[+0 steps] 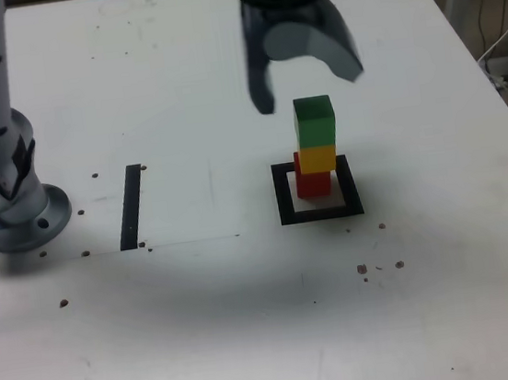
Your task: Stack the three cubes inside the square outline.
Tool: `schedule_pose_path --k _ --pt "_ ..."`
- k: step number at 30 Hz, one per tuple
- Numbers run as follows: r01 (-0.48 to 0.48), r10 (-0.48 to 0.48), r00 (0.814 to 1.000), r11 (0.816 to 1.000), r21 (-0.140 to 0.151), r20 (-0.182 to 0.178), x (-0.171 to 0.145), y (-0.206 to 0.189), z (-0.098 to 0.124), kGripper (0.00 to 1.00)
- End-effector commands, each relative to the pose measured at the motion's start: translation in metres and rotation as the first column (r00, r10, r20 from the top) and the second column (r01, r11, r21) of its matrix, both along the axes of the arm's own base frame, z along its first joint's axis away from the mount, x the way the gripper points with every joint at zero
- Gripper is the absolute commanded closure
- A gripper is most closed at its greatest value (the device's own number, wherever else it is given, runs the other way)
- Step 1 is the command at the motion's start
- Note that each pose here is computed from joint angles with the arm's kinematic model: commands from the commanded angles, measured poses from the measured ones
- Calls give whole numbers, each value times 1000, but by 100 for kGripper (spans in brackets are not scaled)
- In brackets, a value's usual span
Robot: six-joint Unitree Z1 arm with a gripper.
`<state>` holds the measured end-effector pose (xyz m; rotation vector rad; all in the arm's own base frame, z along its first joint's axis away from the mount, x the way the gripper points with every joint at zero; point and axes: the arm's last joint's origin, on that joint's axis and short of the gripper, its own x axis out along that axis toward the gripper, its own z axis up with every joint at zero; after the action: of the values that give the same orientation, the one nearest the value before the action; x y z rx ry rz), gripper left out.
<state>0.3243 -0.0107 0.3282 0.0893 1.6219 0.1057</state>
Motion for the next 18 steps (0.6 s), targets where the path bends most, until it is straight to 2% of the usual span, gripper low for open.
schedule_pose_path --k 1,10,18 --pt "-10 10 1000 1000 7 -12 -18 2 6 1" --pt "-52 52 993 999 8 -106 -93 10 -6 1" --pt "-64 64 986 998 6 -152 -142 14 -36 1"
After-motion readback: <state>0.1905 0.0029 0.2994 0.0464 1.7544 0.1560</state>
